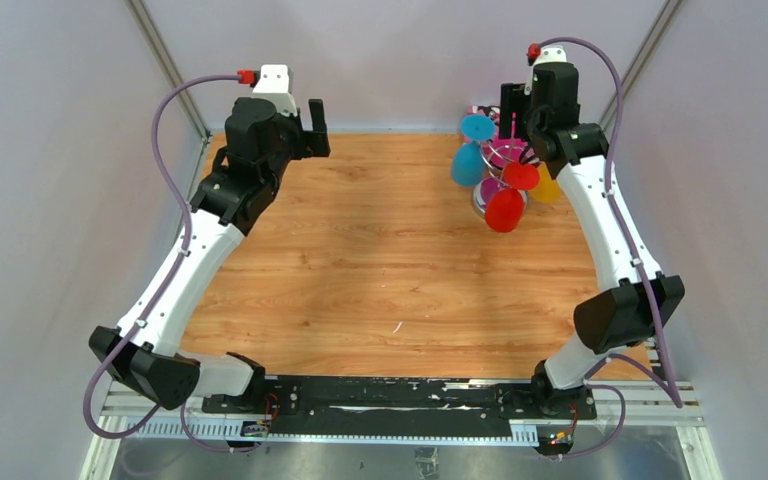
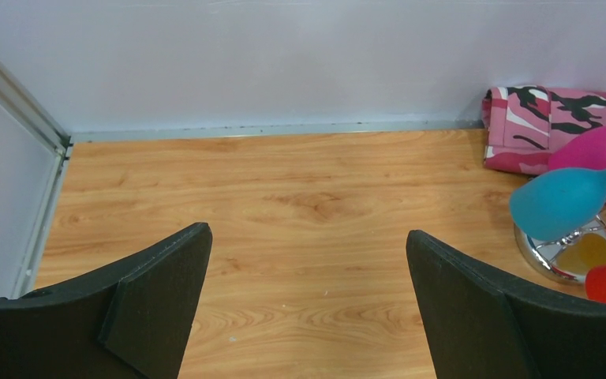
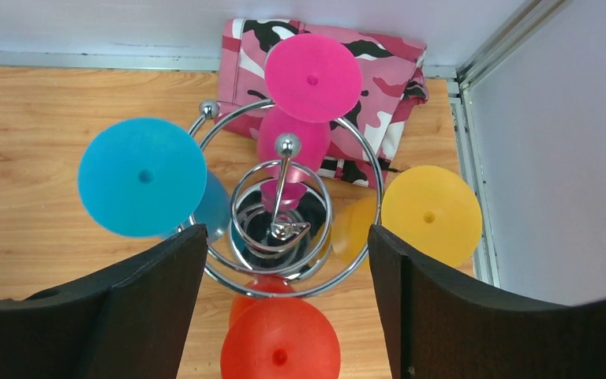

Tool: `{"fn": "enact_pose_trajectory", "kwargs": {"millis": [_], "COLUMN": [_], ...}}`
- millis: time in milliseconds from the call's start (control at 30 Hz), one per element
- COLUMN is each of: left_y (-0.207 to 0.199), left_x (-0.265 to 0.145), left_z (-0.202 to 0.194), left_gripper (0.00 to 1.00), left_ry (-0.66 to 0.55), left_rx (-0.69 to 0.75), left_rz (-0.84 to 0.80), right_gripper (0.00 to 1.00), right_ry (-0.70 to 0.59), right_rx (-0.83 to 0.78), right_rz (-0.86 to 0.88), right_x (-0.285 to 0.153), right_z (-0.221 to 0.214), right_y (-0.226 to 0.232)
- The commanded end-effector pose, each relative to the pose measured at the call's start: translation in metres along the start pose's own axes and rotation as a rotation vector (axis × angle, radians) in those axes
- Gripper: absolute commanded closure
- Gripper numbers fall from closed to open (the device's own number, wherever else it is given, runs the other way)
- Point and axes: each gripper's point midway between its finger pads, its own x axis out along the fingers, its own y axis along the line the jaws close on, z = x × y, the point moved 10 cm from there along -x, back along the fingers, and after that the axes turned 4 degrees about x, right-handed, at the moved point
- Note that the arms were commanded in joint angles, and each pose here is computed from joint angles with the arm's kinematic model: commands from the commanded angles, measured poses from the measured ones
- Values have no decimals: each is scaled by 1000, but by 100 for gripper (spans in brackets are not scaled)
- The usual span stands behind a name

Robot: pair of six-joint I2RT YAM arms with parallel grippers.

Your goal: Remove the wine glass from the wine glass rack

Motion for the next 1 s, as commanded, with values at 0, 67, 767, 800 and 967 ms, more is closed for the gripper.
{"fn": "enact_pose_trajectory", "kwargs": {"millis": [0,67,767,800,967], "left_y": [-1,-1,-1,-1,-3], "left_x": [8,10,22,23,27], "left_z": [-7,-10,-30,-31,-34], "left_gripper": [0,0,0,0,0], "left_ry": [14,20,63,66,74], "left_rx": [-5,2,42,42,41], "left_rz": [17,22,49,49,50], "right_gripper": [20,20,54,56,72], "right_ry": [-1,0,2,5,0], "right_rx": [-24,-24,34,36,44], "right_rz": [-44,-48,-39,-41,-50], "right_x": [11,18,72,73,73], "right_z": [7,8,2,1,1], "right_y": [4,5,3,2,-2]}}
